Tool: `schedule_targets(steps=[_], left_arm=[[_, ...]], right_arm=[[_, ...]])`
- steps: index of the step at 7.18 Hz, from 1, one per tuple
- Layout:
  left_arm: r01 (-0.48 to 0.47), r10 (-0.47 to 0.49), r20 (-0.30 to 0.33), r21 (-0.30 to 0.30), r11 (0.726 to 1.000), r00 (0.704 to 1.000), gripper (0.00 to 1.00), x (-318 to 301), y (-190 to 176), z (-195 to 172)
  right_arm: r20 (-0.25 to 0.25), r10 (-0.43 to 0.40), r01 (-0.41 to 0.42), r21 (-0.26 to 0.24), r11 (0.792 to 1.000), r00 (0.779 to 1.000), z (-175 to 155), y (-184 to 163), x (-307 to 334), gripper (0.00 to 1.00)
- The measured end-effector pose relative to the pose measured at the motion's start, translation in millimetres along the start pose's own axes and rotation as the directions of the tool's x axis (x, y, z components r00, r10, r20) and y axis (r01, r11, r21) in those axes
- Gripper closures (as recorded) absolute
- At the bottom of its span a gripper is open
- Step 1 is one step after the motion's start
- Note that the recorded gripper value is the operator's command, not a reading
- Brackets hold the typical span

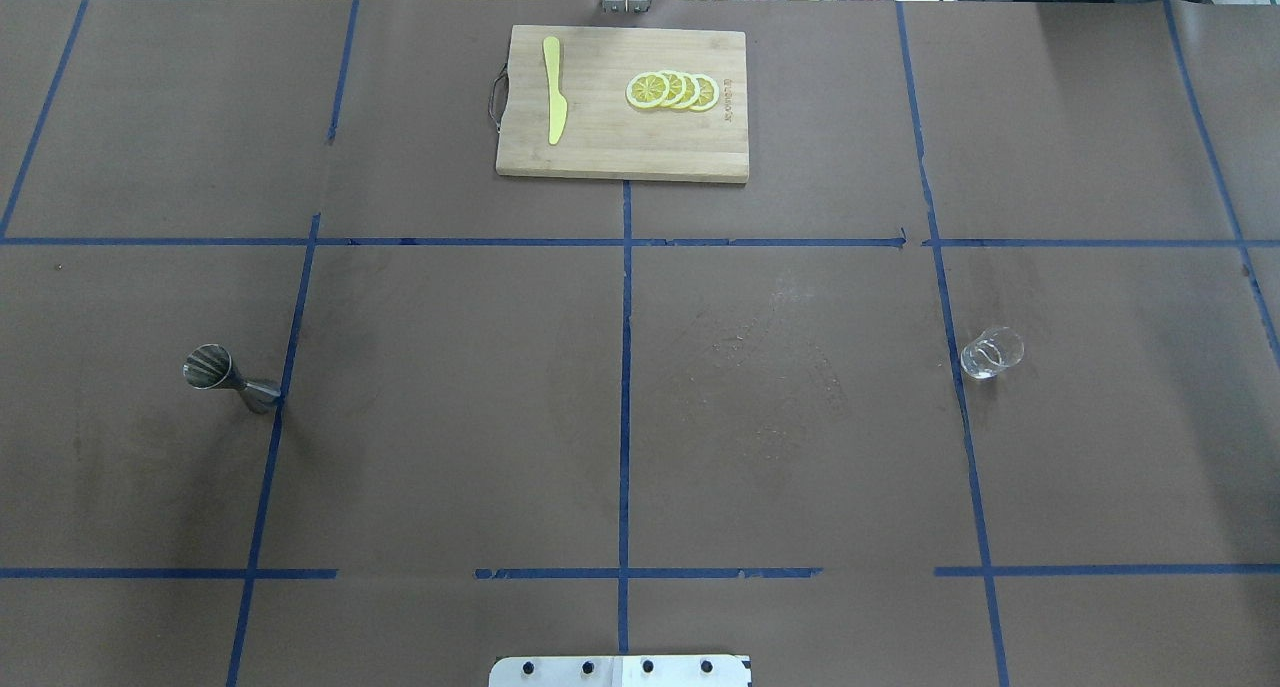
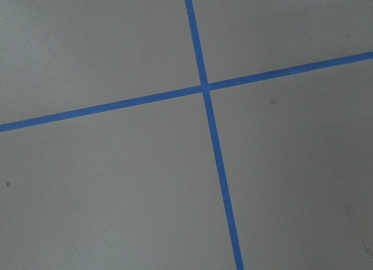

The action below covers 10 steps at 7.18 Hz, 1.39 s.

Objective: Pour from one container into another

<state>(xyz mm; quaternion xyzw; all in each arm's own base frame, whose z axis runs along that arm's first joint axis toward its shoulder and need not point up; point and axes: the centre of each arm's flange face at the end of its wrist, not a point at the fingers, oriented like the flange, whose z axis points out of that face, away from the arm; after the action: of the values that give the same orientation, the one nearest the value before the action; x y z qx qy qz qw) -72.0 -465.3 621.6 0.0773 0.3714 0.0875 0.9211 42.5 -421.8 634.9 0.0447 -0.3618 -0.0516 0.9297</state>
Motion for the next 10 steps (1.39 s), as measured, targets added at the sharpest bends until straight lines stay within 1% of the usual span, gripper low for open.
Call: schedule_targets(steps=[2, 3, 4, 6, 7, 8, 9, 10], left_arm=[[-0.05, 0.05, 0.009, 0.05, 0.997, 0.999, 0.0, 3, -5, -4], [-0.09, 0.089, 0.018, 0.089, 0.992, 0.996, 0.0, 6, -9, -7], [-0.126, 0.123, 0.029, 0.127, 0.984, 0.992, 0.0, 8, -12, -10], [-0.196, 0.19, 0.051, 0.195, 0.961, 0.981, 0.0, 13, -19, -16], [-0.255, 0.244, 0.076, 0.251, 0.934, 0.967, 0.0, 14, -23, -18], [-0.313, 0.296, 0.103, 0.304, 0.9, 0.95, 0.0, 11, -26, -16], [-0.357, 0.334, 0.125, 0.344, 0.869, 0.934, 0.0, 10, -30, -15], [-0.38, 0.355, 0.138, 0.372, 0.847, 0.925, 0.0, 12, -34, -17]], right_arm=[[-0.001, -0.008, 0.008, 0.015, 1.0, 1.0, -6, -7, -6, 0.0], [-0.004, -0.026, 0.026, 0.039, 0.999, 1.0, -16, -19, -15, 0.0], [-0.006, -0.047, 0.047, 0.065, 0.997, 0.999, -27, -33, -25, 0.0], [-0.011, -0.073, 0.074, 0.095, 0.993, 0.997, -40, -48, -36, 0.0], [-0.017, -0.086, 0.087, 0.109, 0.99, 0.996, -44, -52, -39, 0.0], [-0.025, -0.099, 0.102, 0.126, 0.987, 0.995, -46, -56, -40, 0.0], [-0.028, -0.109, 0.112, 0.139, 0.984, 0.994, -47, -57, -41, 0.0], [-0.025, -0.12, 0.122, 0.149, 0.981, 0.992, -48, -56, -42, 0.0]])
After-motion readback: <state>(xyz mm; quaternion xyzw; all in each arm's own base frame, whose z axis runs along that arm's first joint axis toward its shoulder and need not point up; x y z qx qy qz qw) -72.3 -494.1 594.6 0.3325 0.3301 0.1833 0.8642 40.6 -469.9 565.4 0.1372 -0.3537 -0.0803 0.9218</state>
